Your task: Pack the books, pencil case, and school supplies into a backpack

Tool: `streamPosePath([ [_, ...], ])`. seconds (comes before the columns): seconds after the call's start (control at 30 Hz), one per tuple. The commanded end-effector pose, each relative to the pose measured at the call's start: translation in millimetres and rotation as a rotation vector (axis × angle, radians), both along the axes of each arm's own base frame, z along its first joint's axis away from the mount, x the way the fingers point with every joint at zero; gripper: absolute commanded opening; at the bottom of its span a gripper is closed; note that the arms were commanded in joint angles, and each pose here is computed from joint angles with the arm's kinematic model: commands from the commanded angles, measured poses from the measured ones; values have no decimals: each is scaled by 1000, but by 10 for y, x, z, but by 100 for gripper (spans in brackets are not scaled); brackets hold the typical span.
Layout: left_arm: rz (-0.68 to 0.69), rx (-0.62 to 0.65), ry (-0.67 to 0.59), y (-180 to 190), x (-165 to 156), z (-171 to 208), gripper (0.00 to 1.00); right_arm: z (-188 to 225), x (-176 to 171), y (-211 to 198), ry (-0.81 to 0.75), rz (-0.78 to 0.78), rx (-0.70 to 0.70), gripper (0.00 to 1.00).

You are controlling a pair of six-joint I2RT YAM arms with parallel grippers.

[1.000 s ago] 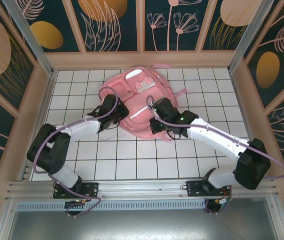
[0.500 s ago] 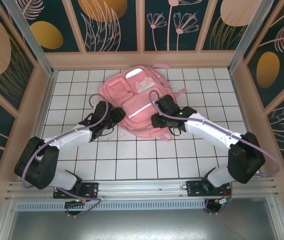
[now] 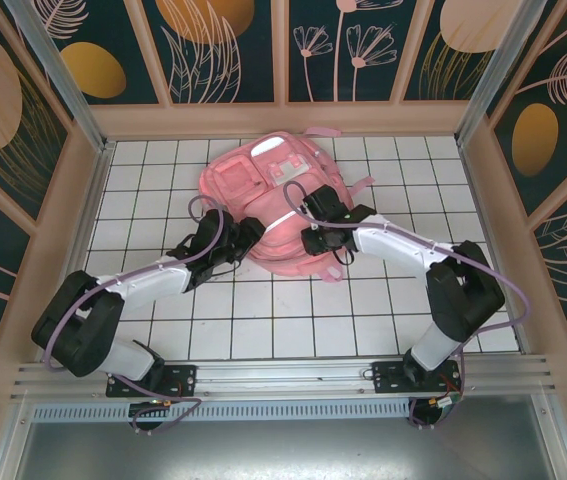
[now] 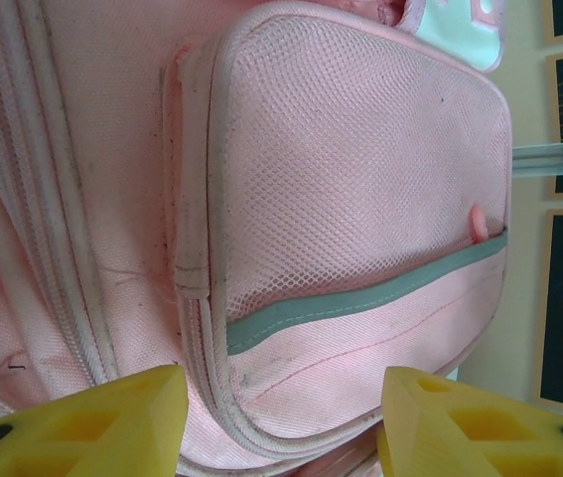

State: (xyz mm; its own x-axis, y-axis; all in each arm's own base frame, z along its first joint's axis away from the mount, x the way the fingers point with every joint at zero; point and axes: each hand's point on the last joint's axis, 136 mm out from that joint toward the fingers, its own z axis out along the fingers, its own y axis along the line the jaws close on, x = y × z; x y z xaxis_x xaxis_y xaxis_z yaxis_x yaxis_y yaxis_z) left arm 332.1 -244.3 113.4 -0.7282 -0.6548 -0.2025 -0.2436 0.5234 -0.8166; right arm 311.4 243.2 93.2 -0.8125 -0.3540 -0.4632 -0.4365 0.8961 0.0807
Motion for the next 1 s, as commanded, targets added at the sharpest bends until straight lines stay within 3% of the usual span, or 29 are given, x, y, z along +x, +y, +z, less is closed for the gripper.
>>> streamPosePath([
  [0.0,4,-61,6,-60,-15,13,55,65,96,92,-27,15,12,23],
  [0.23,44,-169,42,-138,-83,-54,54,26,148,92,-33,6,-18,0],
  [0.57,44,-178,40,-290,113,-156,46,119,152,76,-69,1,-22,0],
  [0.67,63,-175,60,-272,117,-267,36,168,185,6,-100,-19,-45,0],
  [0.83,114,-135,66,-131,92,-346,2,277,336,-282,-174,-106,-119,0],
  [0.97,132,-57,74,51,18,-401,0,384,519,-607,-240,-186,-186,0],
])
